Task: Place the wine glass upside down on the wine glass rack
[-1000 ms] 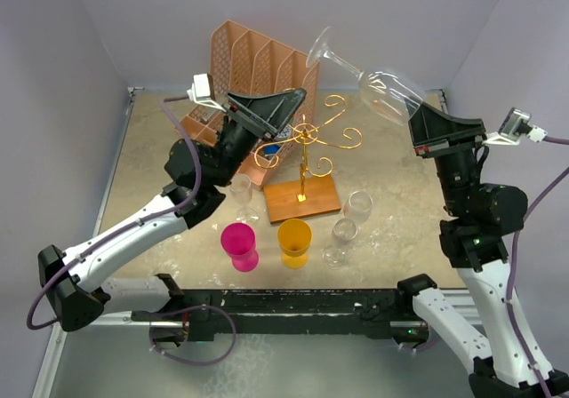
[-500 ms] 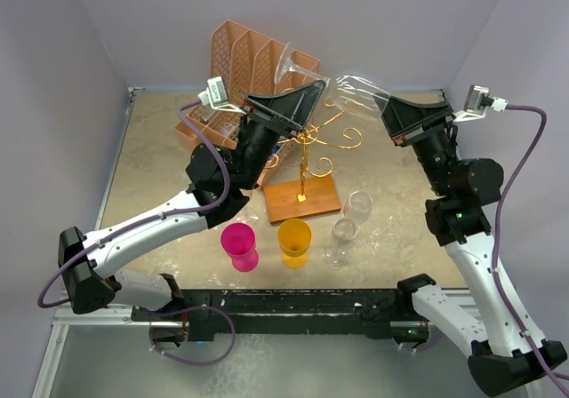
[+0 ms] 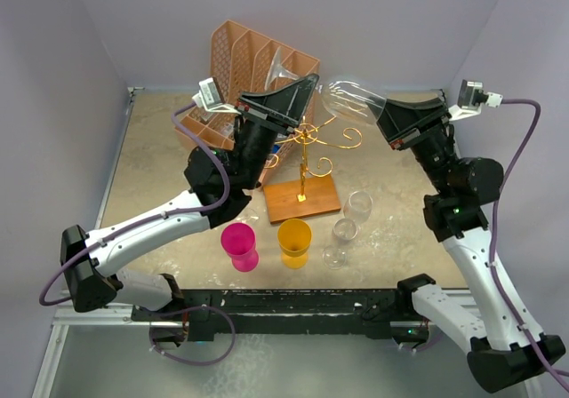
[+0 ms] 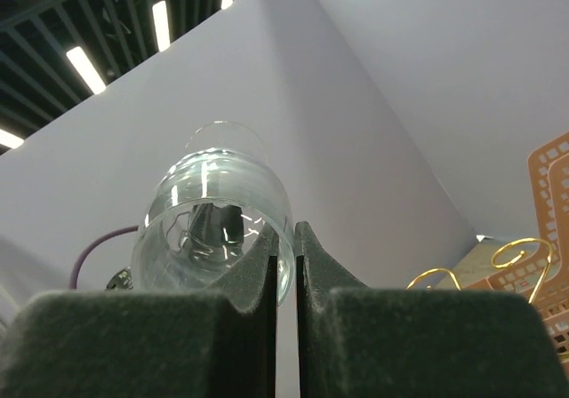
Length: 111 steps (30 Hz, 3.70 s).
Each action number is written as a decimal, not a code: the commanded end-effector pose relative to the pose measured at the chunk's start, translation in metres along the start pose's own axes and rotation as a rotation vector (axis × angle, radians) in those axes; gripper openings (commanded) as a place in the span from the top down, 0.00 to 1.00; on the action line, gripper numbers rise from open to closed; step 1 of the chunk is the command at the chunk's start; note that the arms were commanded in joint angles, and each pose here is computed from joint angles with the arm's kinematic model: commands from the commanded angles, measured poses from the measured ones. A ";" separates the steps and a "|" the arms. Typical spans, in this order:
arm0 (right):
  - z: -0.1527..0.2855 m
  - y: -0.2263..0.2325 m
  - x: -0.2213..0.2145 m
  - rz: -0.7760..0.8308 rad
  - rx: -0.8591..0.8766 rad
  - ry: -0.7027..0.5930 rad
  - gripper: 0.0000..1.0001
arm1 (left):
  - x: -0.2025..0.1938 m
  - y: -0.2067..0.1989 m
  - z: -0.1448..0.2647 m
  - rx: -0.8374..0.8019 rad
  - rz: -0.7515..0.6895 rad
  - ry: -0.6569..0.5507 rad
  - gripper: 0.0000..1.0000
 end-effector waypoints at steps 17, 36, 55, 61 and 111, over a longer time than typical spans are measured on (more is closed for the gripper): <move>0.005 0.028 -0.006 -0.080 0.281 0.102 1.00 | -0.002 -0.017 -0.001 -0.138 0.004 -0.042 0.86; 0.020 0.054 0.005 -0.355 0.371 0.045 1.00 | -0.015 -0.004 0.005 -0.138 -0.084 -0.020 0.79; 0.018 0.058 0.013 -0.425 0.312 -0.005 1.00 | -0.020 -0.005 0.009 -0.220 -0.153 0.001 0.59; 0.015 0.055 0.012 -0.414 0.281 0.001 1.00 | -0.023 -0.009 0.008 -0.287 -0.199 0.026 0.55; 0.030 0.035 -0.004 -0.212 0.076 0.057 0.39 | 0.045 -0.018 0.003 0.088 -0.498 0.000 1.00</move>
Point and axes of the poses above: each gripper's point midway between its finger pads, its own z axis back along the fingers, its own y axis along the line the jaws close on, x = y × z, the point moved 9 cm from there along z, back along the fingers
